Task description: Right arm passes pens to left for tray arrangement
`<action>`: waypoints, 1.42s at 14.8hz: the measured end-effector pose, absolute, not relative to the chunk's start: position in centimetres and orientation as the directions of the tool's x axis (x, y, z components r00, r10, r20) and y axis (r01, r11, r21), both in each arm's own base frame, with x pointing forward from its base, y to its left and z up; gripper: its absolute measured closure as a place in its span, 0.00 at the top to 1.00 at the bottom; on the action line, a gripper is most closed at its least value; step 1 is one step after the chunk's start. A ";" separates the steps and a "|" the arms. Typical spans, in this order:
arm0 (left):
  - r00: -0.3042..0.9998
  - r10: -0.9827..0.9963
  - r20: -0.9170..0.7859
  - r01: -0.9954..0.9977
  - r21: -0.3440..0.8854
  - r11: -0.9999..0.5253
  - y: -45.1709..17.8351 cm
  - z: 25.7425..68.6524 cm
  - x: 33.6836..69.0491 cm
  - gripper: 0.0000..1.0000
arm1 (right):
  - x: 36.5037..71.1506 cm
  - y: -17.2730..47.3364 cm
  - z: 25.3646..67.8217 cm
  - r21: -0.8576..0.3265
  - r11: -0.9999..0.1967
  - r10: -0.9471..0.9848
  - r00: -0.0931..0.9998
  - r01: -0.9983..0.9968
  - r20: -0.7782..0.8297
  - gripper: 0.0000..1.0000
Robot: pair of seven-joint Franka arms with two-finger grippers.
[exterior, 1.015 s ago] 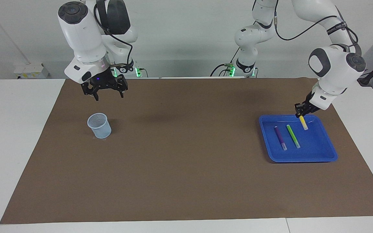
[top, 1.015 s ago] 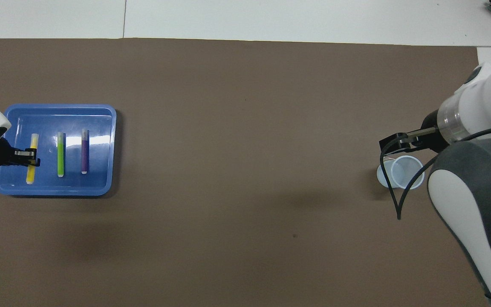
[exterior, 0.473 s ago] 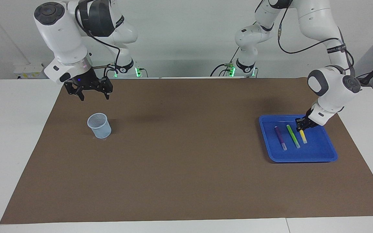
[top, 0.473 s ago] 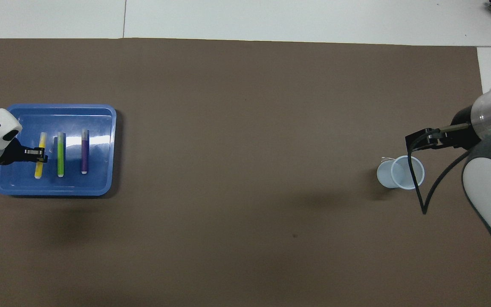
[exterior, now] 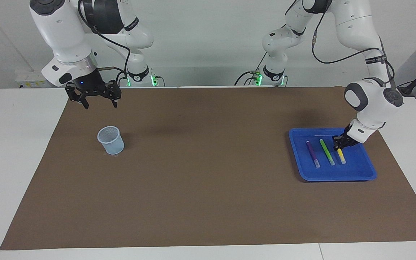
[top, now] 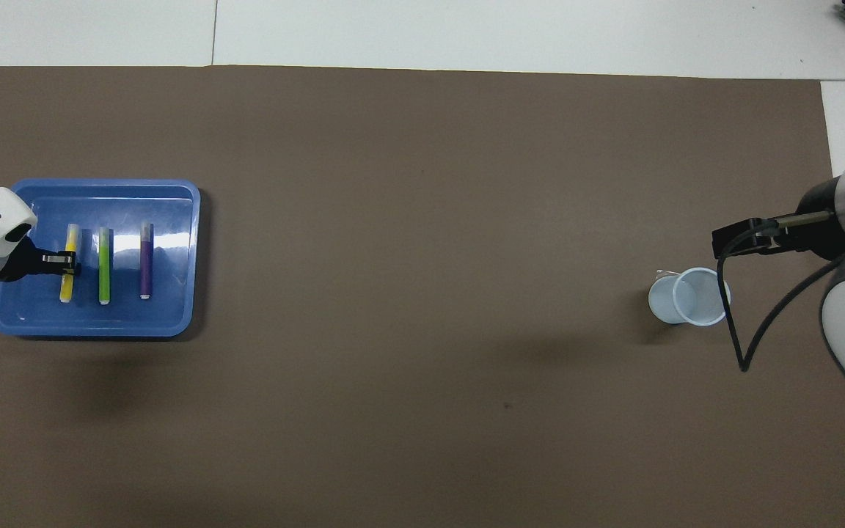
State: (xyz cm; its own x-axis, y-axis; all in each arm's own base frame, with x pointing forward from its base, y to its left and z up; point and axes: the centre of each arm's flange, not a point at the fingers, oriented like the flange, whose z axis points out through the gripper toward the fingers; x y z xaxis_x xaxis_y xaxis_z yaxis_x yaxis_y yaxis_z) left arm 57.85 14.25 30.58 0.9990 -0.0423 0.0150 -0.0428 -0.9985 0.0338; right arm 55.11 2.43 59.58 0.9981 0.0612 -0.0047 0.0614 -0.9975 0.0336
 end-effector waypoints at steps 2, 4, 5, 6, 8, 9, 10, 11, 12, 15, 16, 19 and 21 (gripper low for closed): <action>0.999 -0.044 0.013 -0.044 0.024 -0.999 14.8 30.2 57.8 0.18 | 55.1 2.4 59.6 0.034 -0.998 0.060 0.998 0.060 -0.004 1.00; 0.999 -0.037 0.016 -0.037 0.019 -0.999 15.5 30.2 57.7 0.18 | 55.1 2.5 59.6 0.034 -0.998 0.062 0.998 0.062 -0.004 1.00; 0.999 -0.030 0.019 -0.030 0.017 -0.999 15.9 30.2 57.6 0.18 | 55.1 2.5 59.6 0.034 -0.997 0.063 0.998 0.063 -0.004 1.00; 0.999 -0.025 0.021 -0.025 0.016 -1.000 16.3 30.2 57.5 0.18 | 55.1 2.5 59.6 0.034 -0.997 0.062 0.998 0.063 -0.004 1.00; 0.999 -0.022 0.027 -0.022 0.015 -1.000 16.5 30.1 57.5 0.18 | 55.1 2.5 59.6 0.034 -0.998 0.062 0.998 0.062 -0.004 1.00; 0.999 -0.022 0.031 -0.023 0.014 -1.000 16.5 30.1 57.6 0.18 | 55.1 2.4 59.6 0.034 -0.998 0.061 0.998 0.061 -0.004 1.00; 0.999 -0.024 0.035 -0.025 0.014 -1.000 16.4 30.0 57.6 0.18 | 55.1 2.3 59.6 0.034 -0.998 0.059 0.998 0.059 -0.004 1.00; 0.999 -0.027 0.037 -0.028 0.014 -1.000 16.2 30.0 57.7 0.18 | 55.1 2.2 59.6 0.034 -0.998 0.058 0.998 0.058 -0.004 1.00; 0.999 -0.029 0.038 -0.030 0.014 -0.999 16.1 30.0 57.7 0.18 | 55.1 2.2 59.6 0.034 -0.998 0.058 0.998 0.058 -0.004 1.00; 0.998 -0.029 0.049 -0.030 0.011 -0.999 16.2 30.1 57.9 0.20 | 55.1 2.2 59.6 0.034 -0.998 0.058 0.998 0.058 -0.004 1.00; 0.998 -0.029 0.052 -0.030 0.010 -1.000 16.2 30.1 57.9 0.20 | 55.1 2.2 59.6 0.034 -0.998 0.058 0.998 0.058 -0.004 1.00; 0.998 -0.029 0.053 -0.030 0.009 -1.000 16.2 30.1 57.9 0.46 | 55.1 2.2 59.6 0.034 -0.998 0.058 0.998 0.058 -0.004 1.00; 0.998 -0.029 0.054 -0.030 0.009 -1.000 16.2 30.1 57.9 0.69 | 55.1 2.2 59.6 0.034 -0.998 0.058 0.998 0.058 -0.004 1.00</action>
